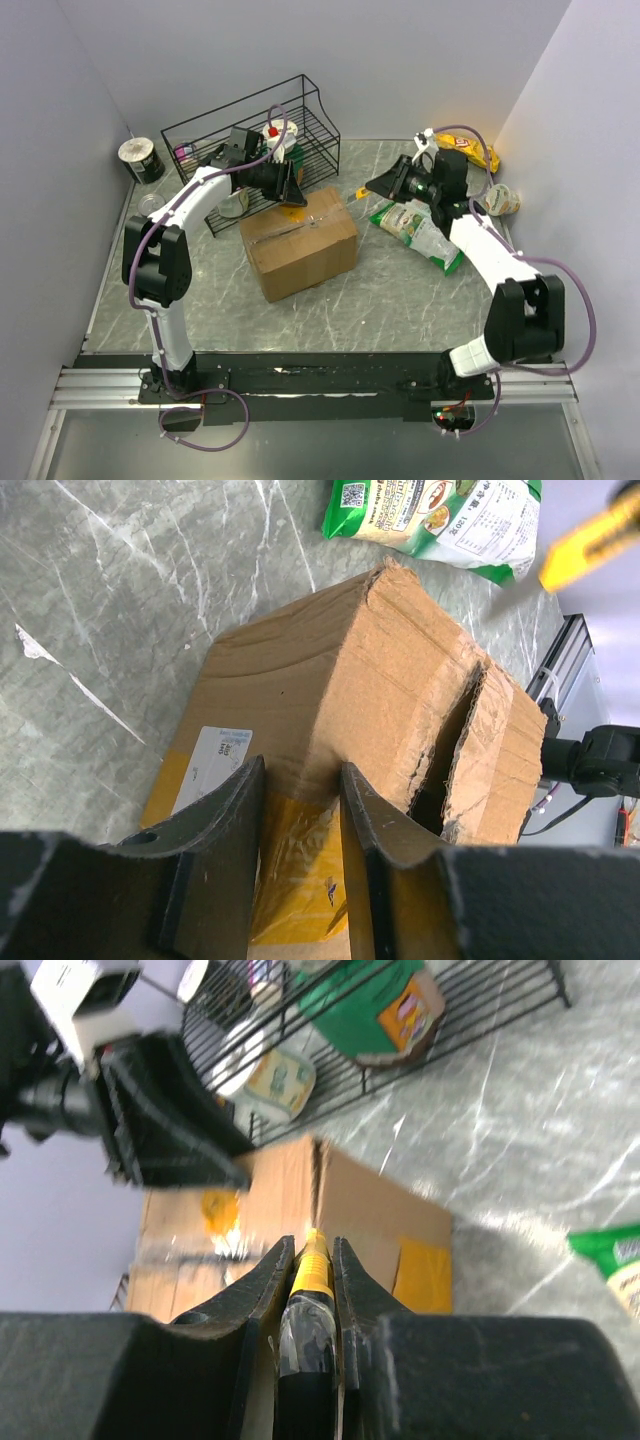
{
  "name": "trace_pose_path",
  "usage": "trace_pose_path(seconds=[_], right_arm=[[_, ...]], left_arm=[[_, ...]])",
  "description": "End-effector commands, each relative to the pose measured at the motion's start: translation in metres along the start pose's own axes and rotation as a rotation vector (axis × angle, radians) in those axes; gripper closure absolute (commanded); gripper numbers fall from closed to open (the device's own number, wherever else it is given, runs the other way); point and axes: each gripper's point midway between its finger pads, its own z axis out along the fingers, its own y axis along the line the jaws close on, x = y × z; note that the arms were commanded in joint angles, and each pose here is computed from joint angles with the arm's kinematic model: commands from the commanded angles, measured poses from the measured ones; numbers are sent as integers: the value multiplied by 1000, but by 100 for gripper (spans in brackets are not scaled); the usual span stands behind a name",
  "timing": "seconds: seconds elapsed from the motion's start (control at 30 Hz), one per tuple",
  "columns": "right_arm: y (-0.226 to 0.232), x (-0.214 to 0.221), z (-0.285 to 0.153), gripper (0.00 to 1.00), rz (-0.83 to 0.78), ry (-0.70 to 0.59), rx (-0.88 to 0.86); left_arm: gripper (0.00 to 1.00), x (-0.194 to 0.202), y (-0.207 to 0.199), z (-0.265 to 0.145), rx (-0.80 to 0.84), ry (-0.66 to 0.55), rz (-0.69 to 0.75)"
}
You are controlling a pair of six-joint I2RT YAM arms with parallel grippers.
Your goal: Unpack the express box
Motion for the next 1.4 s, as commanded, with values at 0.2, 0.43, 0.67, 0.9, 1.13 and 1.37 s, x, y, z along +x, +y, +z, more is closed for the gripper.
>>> trace_pose_path(seconds=[0.2,0.43,0.67,0.9,1.13,1.37], right_arm=[[23,-42,31,100,-91,-85,-51],[25,-28,29,100,-91,-55,-40],[27,-25,21,100,-106,-80,-45],[29,-30,15,100,-126,-112,-37],[25,-26,13,100,-137,-103,-12],[18,-13,13,100,-142,-70,13]], left_arm=[[99,18,21,3,-100,47,-22],[99,18,23,5,-104,47,-28],[99,18,25,8,-102,50,-31],[99,20,26,7,-105,54,-30],[99,21,25,6,-105,53,-29],[99,21,26,6,-107,54,-30]])
